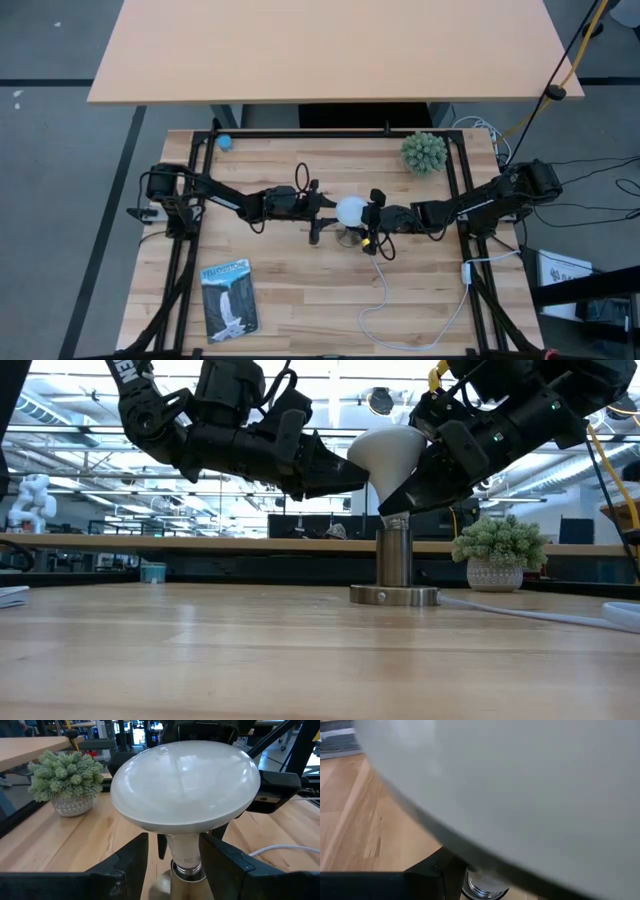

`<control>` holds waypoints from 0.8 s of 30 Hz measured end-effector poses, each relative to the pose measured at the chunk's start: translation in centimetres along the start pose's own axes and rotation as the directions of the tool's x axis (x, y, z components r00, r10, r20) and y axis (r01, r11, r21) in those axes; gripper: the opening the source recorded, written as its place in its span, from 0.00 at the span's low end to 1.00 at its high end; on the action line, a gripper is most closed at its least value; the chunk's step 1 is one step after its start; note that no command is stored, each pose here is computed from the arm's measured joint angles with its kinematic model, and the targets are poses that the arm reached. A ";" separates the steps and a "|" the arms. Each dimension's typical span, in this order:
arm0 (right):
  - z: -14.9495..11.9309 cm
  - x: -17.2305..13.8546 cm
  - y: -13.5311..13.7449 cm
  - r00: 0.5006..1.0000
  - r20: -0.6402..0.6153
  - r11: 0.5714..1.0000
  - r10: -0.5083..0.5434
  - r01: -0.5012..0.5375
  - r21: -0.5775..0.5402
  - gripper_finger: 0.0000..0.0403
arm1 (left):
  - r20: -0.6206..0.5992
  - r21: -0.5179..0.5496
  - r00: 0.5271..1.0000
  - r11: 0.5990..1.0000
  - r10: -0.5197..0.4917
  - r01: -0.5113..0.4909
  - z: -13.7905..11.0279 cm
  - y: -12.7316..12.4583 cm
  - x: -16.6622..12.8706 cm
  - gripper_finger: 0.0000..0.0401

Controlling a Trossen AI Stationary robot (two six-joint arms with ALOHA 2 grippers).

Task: Screw lightbulb
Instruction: Insert the lightbulb into the lamp

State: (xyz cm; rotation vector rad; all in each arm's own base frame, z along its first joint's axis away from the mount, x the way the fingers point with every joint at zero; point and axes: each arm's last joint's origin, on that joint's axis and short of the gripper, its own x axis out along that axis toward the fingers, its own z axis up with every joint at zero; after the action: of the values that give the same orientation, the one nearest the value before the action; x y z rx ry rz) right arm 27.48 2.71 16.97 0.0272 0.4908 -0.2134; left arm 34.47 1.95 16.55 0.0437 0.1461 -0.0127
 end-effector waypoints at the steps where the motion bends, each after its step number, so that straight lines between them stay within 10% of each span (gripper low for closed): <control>1: 0.0 0.0 0.0 1.000 0.000 1.000 0.000 0.000 0.000 0.45 | 0.000 -0.004 1.000 1.000 0.000 0.000 0.0 0.0 0.0 0.45; 24: 0.0 0.0 0.0 1.000 0.000 1.000 -0.001 0.001 0.001 0.45 | -0.002 -0.041 1.000 0.999 -0.014 0.014 0.0 -0.4 0.0 0.45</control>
State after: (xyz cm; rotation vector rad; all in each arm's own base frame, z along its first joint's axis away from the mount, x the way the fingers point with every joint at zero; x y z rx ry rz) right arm 27.48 2.70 16.98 0.0276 0.4903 -0.2142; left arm 34.49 1.54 16.50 0.0015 0.1489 -0.0240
